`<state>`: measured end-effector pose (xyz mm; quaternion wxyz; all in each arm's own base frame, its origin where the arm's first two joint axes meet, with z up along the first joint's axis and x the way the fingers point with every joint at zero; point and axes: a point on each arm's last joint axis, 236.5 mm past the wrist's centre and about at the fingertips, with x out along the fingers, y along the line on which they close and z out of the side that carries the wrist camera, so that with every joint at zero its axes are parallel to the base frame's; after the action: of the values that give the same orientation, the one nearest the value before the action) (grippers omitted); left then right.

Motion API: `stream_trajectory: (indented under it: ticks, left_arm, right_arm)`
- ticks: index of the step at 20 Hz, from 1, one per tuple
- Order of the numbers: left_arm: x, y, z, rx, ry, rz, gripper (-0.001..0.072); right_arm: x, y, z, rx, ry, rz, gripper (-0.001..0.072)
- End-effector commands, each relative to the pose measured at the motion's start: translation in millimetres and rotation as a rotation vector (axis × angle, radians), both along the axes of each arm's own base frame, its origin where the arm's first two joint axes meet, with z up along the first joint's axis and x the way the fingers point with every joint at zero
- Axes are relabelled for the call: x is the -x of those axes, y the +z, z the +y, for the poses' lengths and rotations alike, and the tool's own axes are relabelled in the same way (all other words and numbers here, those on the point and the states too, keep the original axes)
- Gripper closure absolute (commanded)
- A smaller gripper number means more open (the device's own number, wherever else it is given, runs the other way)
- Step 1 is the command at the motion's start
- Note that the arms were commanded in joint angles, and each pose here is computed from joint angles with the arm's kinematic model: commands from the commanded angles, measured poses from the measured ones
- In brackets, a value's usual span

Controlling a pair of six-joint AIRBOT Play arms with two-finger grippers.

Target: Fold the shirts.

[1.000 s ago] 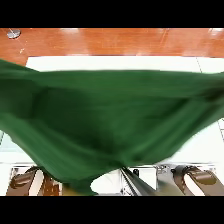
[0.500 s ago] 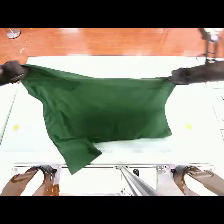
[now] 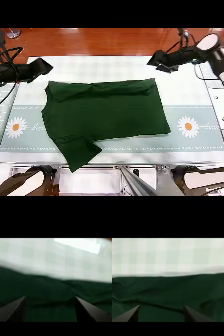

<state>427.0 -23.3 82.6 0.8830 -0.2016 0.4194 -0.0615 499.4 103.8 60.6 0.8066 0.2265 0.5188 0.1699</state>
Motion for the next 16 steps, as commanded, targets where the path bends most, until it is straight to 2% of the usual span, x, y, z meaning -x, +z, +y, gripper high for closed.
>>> stream_trajectory:
  ticks: [1,3,4,5,7,9,12,16]
  left_arm:
    - [67,-52,29,-0.071,-0.056,0.330,0.0004]
    - [120,-78,53,-0.041,0.010,0.527,0.0009]
    - [143,-88,63,-0.020,0.061,0.591,0.0009]
    - [164,-97,68,0.037,0.124,0.639,0.0009]
    - [193,-115,49,0.233,0.196,0.683,0.0008]
    - [217,-134,24,0.387,0.204,0.739,0.0008]
    - [244,-149,18,0.408,0.207,0.823,0.0008]
    - [237,-152,15,0.424,0.212,0.795,0.0008]
  right_arm:
    - [53,-13,-70,0.149,0.081,0.167,0.0086]
    - [104,-29,-143,0.320,0.017,0.304,0.0086]
    - [123,-35,-168,0.330,-0.059,0.331,0.0087]
    - [138,-42,-182,0.268,-0.171,0.329,0.0087]
    - [152,-49,-169,0.051,-0.316,0.256,0.0087]
    - [173,-52,-135,-0.069,-0.275,0.177,0.0087]
    - [203,-66,-103,-0.126,-0.247,0.169,0.0087]
    - [215,-78,-82,-0.201,-0.248,0.164,0.0087]
